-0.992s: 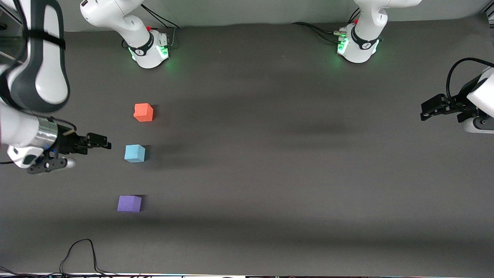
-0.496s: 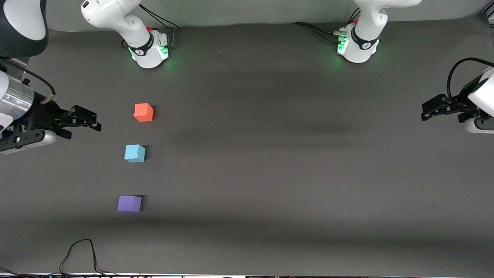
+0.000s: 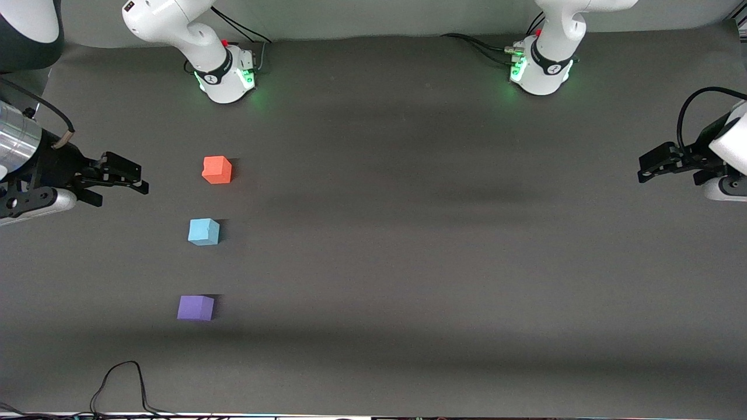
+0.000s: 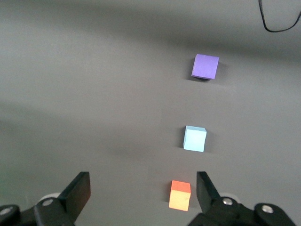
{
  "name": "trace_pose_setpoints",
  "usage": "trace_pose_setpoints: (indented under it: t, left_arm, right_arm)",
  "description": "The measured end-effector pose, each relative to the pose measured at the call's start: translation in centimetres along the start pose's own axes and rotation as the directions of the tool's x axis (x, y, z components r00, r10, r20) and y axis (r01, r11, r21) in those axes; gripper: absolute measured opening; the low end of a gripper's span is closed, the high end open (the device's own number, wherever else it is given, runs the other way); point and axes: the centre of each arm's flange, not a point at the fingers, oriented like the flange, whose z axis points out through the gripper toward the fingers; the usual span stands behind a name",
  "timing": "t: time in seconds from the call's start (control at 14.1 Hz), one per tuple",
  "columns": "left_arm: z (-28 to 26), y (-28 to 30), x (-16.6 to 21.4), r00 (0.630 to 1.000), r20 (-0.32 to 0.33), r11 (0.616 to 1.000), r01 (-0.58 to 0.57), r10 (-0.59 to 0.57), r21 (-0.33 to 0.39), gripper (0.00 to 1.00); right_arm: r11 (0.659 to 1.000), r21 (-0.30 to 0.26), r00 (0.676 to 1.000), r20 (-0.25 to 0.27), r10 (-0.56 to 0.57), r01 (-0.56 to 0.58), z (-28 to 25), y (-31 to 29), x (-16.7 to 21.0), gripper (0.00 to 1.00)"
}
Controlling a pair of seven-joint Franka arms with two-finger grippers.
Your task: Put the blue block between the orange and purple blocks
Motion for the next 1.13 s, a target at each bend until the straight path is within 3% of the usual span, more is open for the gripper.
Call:
trace_pose_setpoints:
  t: [0.14,0.42,1.13]
  left_arm:
    - [0.0,0.0,0.0,1.0,0.0,1.0,0.0,0.0,0.0,1.0]
    - [0.0,0.0,0.0,1.0,0.0,1.0,0.0,0.0,0.0,1.0]
    - [0.0,0.0,0.0,1.0,0.0,1.0,0.0,0.0,0.0,1.0]
  right_arm:
    - [1.0,-0.027,1.0,0.001,-0.002,0.002,-0.5,-1.4,-0.4,1.0]
    - [1.0,-0.007,1.0,-0.002,0.002,-0.002,-1.5,-2.1,-1.4,1.0]
    - [0.997,-0.01,0.997,-0.013,0.07,-0.071,3.3,2.3,-1.4,1.0]
